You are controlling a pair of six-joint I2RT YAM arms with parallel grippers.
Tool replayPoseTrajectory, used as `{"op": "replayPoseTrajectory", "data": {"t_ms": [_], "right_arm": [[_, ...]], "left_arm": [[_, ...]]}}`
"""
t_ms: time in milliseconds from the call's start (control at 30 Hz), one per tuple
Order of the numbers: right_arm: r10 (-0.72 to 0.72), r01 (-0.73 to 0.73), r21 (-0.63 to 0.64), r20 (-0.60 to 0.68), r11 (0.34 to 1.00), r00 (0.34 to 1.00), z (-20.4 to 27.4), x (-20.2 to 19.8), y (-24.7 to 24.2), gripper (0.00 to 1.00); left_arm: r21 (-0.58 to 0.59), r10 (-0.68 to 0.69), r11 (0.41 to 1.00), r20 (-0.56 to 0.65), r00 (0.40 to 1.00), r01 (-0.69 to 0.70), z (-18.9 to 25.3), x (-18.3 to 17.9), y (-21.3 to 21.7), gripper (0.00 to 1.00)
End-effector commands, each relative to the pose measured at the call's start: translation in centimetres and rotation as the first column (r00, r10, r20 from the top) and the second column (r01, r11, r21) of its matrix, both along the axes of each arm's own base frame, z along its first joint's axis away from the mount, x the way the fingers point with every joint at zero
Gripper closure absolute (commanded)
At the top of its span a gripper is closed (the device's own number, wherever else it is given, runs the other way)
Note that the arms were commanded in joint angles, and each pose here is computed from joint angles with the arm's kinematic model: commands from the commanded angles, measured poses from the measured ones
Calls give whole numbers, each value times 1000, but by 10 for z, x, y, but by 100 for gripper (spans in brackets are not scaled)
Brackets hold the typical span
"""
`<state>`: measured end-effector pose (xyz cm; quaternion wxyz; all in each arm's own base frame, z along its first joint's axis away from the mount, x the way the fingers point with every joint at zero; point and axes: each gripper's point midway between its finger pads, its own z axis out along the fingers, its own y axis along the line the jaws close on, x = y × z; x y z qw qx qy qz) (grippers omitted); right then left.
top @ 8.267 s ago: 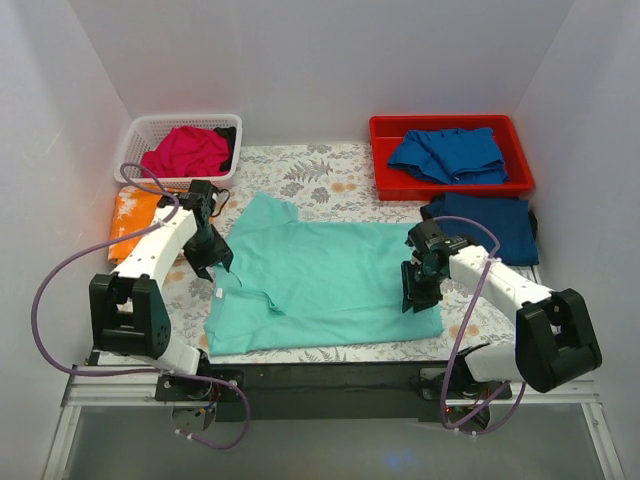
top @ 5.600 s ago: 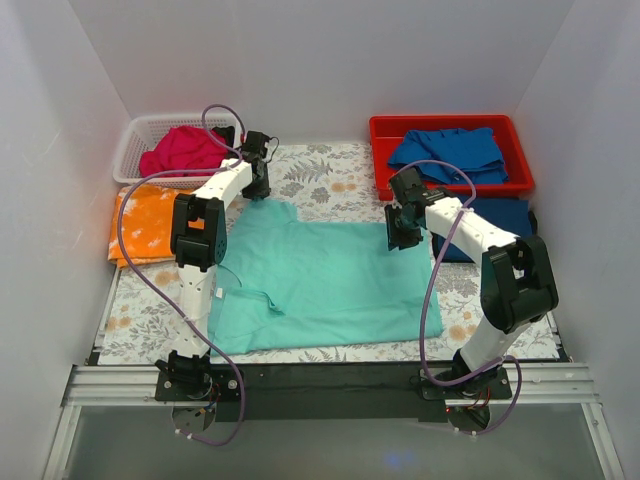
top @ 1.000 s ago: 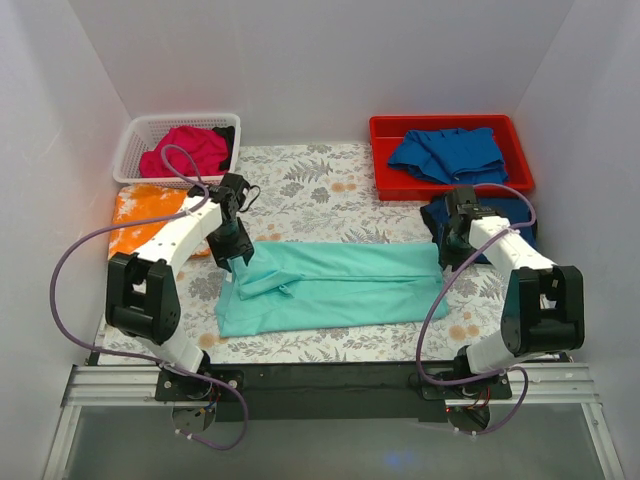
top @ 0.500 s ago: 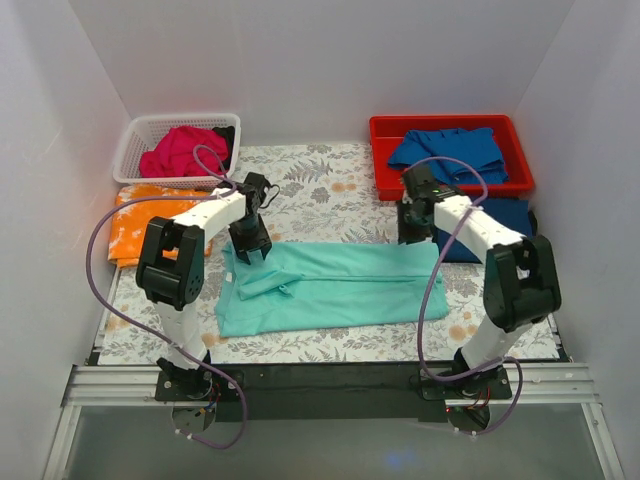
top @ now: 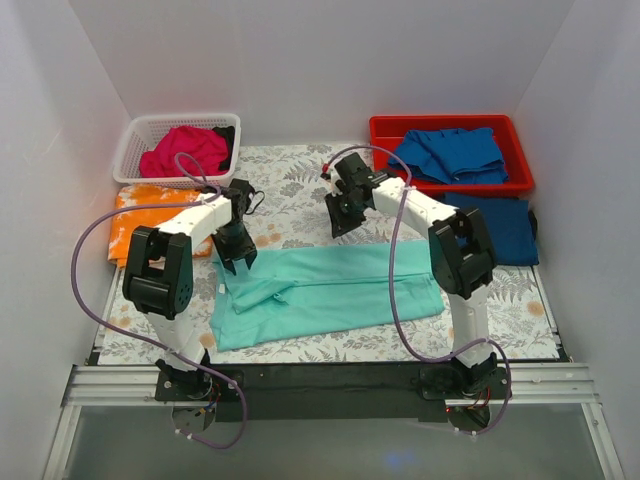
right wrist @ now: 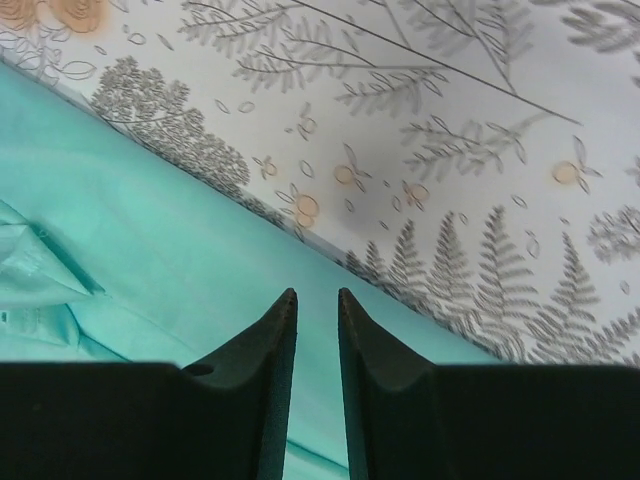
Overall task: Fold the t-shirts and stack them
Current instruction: Fold the other side of the tshirt into a rectangle
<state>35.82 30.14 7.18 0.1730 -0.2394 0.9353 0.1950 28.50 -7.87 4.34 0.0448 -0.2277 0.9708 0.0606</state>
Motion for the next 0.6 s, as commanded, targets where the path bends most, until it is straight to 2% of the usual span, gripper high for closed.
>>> {"op": "replayPoseTrajectory", "data": {"t_ms": [0,133,267,400,567], "right_arm": [[151,-147,55,-65,988,986,2,-25,31,71],[174,-170,57,-79,984,982,-4,-33,40,72],[136,-135,25,-79,991,987,-7,-32,34,72],[90,-92,-38,-63,995,994,-12,-32,18,72],[37,-42,-87,-60,995,998,-16,-33,-3,73]], "left_arm": [[-30,-13,999,106,994,16,36,21,-6,61],[-201,-99,972,106,989,119,44,20,-37,66],[-250,-172,950,82,982,187,32,15,-53,67],[-293,-243,918,114,963,267,31,15,-75,70],[-321,-283,903,52,958,284,17,-7,-83,70]]}}
